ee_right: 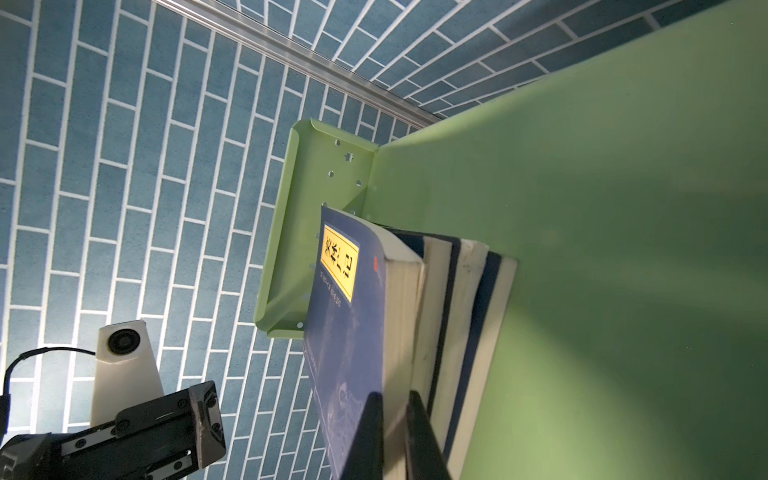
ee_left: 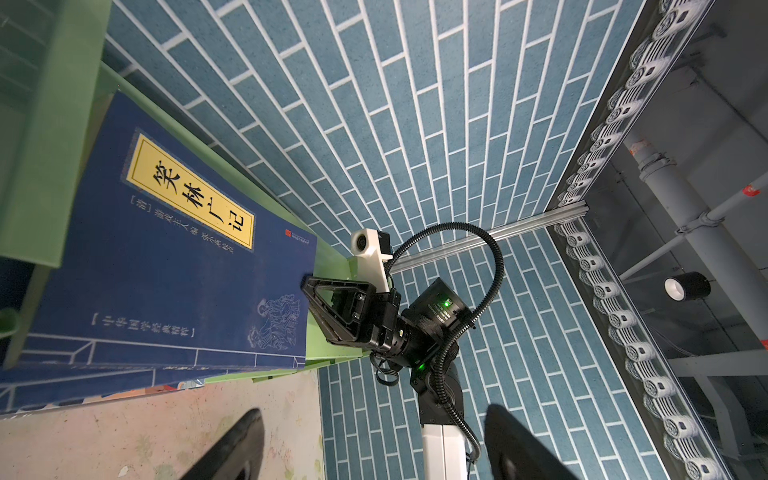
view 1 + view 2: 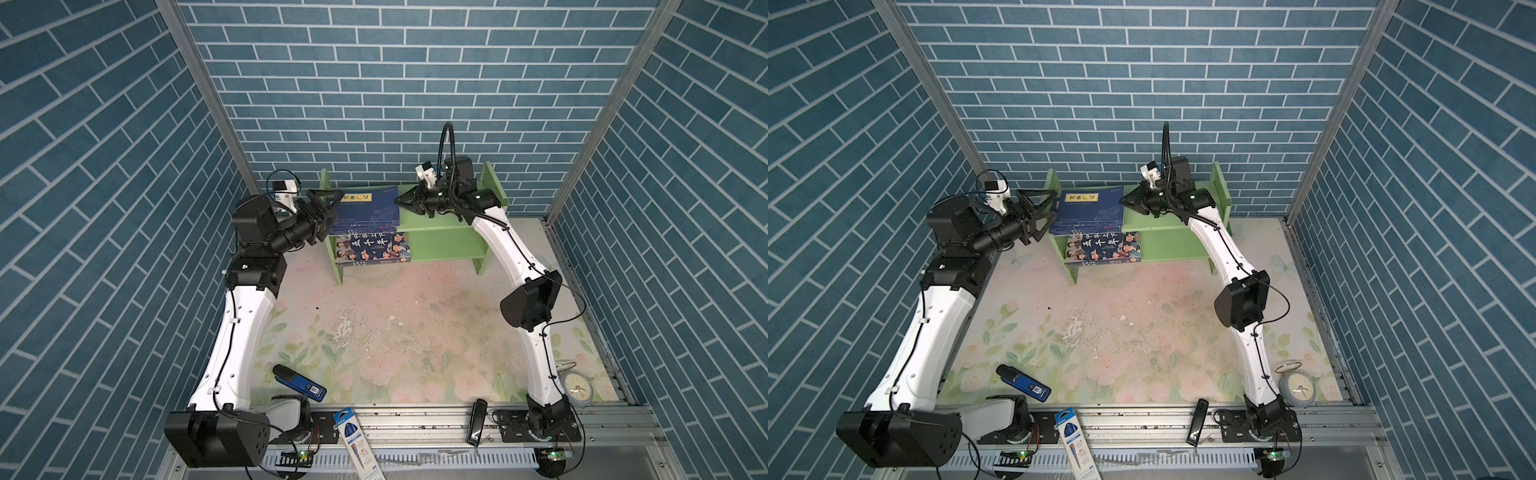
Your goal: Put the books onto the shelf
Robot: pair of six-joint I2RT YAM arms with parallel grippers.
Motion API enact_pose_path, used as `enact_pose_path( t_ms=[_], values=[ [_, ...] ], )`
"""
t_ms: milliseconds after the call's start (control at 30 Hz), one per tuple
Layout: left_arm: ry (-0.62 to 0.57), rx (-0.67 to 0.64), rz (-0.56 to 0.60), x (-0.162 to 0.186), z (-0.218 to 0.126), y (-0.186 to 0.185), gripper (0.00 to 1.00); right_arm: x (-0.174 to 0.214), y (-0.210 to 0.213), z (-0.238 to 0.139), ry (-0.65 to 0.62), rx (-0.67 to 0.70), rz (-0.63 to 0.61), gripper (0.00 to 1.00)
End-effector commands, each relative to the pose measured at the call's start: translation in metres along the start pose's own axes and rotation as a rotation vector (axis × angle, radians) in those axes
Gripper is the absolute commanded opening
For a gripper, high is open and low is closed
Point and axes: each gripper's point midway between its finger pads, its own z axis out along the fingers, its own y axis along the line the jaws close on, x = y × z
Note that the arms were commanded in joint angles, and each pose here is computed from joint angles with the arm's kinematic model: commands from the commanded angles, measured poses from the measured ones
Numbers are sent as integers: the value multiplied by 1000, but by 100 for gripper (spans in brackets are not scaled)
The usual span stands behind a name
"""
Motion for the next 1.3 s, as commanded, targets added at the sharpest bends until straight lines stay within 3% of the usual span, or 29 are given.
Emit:
enact_pose_path(
  t_ms=[0,500,667,833,900,1033,1267],
  values=[
    [-3,15,27,-1,-3,-5,85,-4,14,6,-2,-66,-55,5],
    [-4,22,36,-2,-2,-7,85,1,23,16,24,-117,-65,5],
    [-4,4,132,-2,-2,-3,86,0,22,15,16,-107,-64,14],
    [56,-103,452,3,-7,6,90,-9,21,5,-28,-70,-67,32],
    [84,-144,605,5,-11,10,96,-13,25,0,-50,-62,-76,34],
    [78,-233,914,4,-22,26,99,-24,36,-18,-105,-48,-109,35],
    [199,-365,1280,9,-30,79,100,-35,64,-51,-186,-55,-167,36]
  ],
)
